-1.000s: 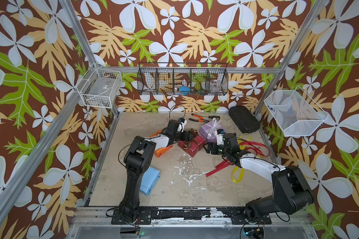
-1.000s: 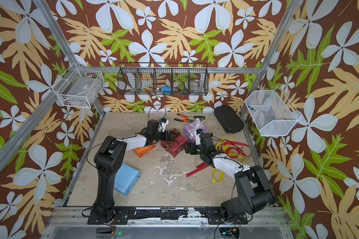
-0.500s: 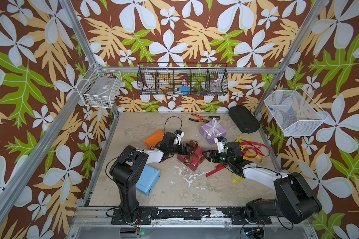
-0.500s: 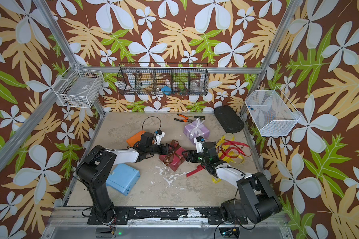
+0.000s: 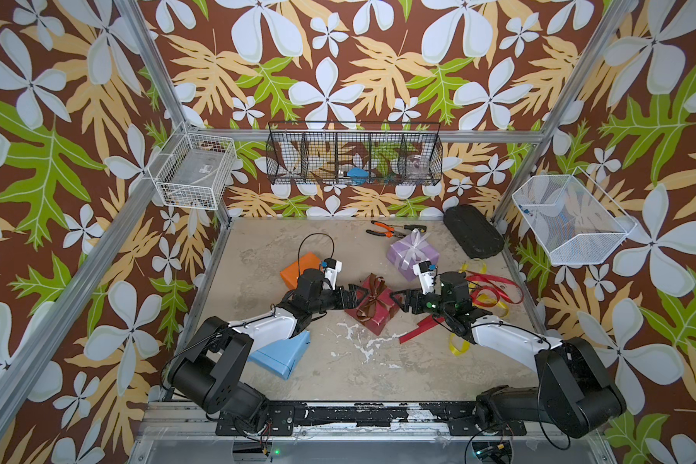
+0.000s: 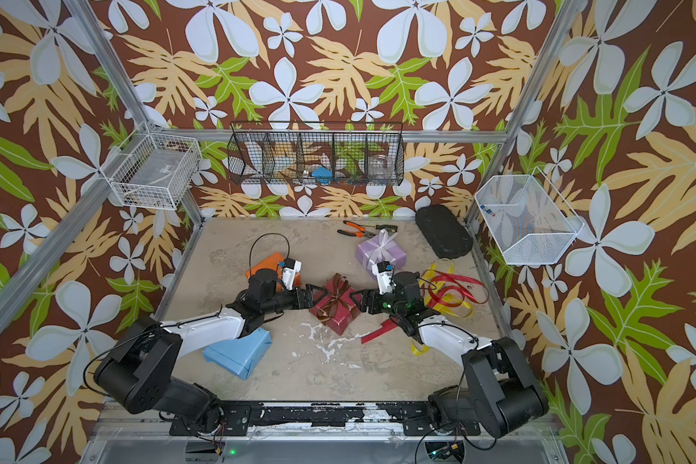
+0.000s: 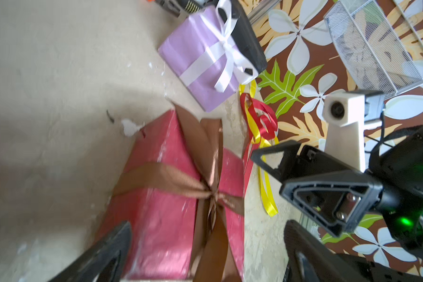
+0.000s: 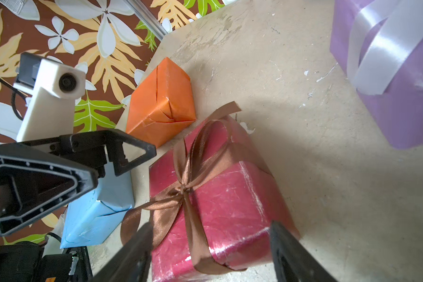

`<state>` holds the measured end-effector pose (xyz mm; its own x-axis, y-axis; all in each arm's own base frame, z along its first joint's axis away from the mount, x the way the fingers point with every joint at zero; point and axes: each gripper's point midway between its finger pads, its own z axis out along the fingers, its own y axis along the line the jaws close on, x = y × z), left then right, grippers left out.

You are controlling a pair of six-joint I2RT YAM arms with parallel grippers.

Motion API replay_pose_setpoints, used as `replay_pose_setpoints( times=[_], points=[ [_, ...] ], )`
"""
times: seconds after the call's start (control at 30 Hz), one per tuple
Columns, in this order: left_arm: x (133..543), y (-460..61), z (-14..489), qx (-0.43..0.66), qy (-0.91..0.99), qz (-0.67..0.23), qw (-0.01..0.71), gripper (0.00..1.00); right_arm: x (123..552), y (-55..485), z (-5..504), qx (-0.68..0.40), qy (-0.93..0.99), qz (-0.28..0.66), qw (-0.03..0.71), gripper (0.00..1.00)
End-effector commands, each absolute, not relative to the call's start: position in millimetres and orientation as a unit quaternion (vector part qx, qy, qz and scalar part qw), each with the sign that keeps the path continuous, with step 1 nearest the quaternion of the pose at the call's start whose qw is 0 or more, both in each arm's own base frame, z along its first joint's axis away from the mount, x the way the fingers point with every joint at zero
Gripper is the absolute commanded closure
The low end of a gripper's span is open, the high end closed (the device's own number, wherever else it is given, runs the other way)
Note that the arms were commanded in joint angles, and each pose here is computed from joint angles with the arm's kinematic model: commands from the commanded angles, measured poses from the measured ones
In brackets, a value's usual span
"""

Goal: Untie the ribbon bows on the gift boxes
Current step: Move the gift box to the center of the board, then adjust the gift box at the center of the board.

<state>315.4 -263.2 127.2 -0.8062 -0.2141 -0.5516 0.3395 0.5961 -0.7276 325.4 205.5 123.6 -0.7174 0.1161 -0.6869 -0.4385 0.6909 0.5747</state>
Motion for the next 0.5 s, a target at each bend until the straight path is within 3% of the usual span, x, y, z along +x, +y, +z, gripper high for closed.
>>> replay_pose_setpoints(
  times=[0.0,0.17,0.47],
  points=[
    [301.9,-258.4,132.5,0.010,0.827,-0.471,0.306,0.00,331.5,209.3,124.3,-0.123,0.839,0.375,0.375,0.24],
    [285.4,-260.4,133.0,-0.002,0.809,-0.504,0.303,0.00,333.1,225.6,120.5,-0.132,0.825,0.421,0.353,0.24],
    [304.1,-285.6,138.3,0.006,0.786,-0.546,0.289,0.00,310.4,235.9,113.7,-0.138,0.809,0.472,0.322,0.26]
  ],
)
